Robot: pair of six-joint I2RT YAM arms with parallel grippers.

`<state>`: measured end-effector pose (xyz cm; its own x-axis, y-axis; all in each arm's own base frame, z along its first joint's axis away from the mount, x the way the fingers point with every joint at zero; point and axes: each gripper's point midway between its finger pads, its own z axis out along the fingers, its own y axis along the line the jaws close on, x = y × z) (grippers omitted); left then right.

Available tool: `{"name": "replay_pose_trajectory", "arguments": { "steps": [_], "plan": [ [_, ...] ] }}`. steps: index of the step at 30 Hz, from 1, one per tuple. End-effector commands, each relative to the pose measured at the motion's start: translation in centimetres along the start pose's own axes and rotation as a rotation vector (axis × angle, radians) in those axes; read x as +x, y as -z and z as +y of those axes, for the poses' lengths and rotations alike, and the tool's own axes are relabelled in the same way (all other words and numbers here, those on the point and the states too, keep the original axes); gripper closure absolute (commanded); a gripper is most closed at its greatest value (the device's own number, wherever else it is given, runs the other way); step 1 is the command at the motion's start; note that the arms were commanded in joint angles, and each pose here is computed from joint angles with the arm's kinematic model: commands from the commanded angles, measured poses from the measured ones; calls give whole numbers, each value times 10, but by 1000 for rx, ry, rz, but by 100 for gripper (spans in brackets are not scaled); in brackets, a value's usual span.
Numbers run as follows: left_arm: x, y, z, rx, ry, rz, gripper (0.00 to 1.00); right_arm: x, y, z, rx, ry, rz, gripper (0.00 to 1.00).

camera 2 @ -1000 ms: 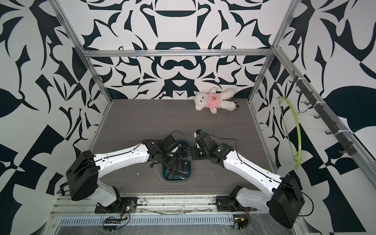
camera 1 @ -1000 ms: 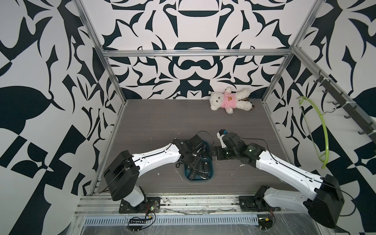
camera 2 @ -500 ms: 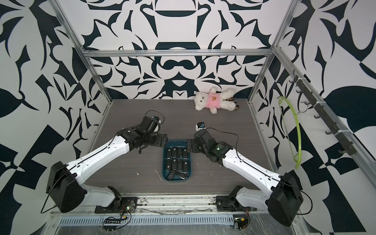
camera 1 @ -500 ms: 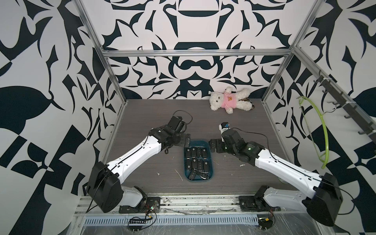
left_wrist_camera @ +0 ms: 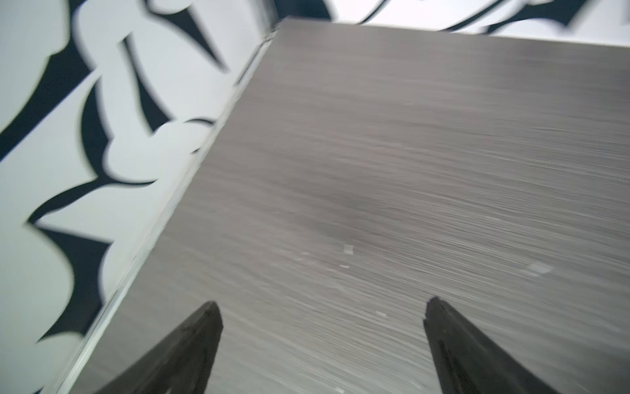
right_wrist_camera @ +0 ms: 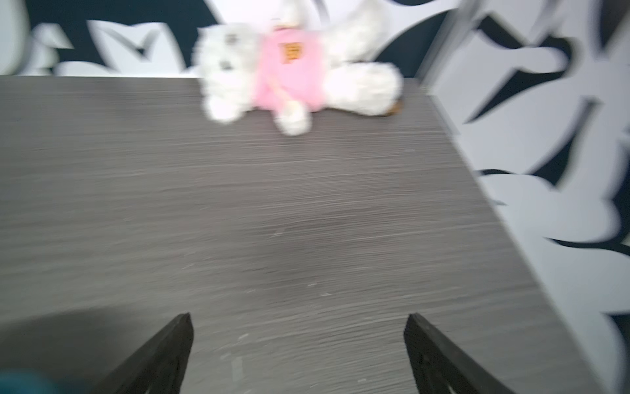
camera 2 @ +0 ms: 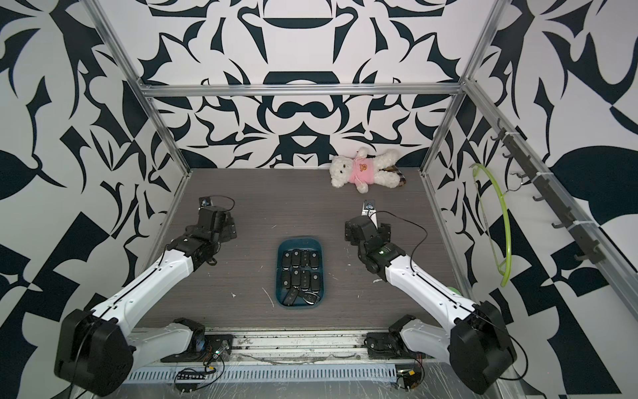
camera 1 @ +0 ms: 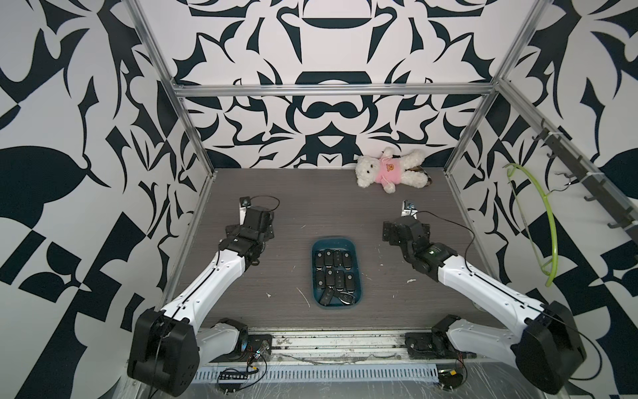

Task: Place the car key into the storage box
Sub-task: Reset both arms

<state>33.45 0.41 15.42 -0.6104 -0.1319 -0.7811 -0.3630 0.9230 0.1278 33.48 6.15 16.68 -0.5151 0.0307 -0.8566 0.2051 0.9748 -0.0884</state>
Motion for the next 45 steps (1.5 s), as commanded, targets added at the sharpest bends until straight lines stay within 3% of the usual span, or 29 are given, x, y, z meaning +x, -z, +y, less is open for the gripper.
{"name": "replay_pose_trajectory", "arguments": {
  "steps": [1, 5, 10, 16, 20, 27, 34, 45],
  "plan": [
    [4, -28, 34, -85, 87, -14, 1, -7, -10, -38, 187, 5, -90, 0],
    [19, -57, 56, -152, 140, 4, 1, 10, -27, -70, 311, -28, -74, 0],
    [11, -77, 51, -148, 117, -55, 1, 10, -47, -78, 334, 12, -127, 0],
    [2, -90, 27, -14, 138, -195, 1, 26, -75, -94, 410, 23, -125, 0],
    [1, -94, 10, 71, 99, -220, 1, 28, -85, -82, 272, -3, -159, 0],
    [9, -82, -17, 260, 38, -309, 1, 36, -86, -72, 151, -4, -201, 1],
    [16, -83, -19, 271, 34, -318, 1, 49, -100, -62, 20, -10, -153, 1],
    [15, -82, -20, 271, 31, -325, 1, 48, -102, -63, 19, -8, -155, 0]
  ]
}}
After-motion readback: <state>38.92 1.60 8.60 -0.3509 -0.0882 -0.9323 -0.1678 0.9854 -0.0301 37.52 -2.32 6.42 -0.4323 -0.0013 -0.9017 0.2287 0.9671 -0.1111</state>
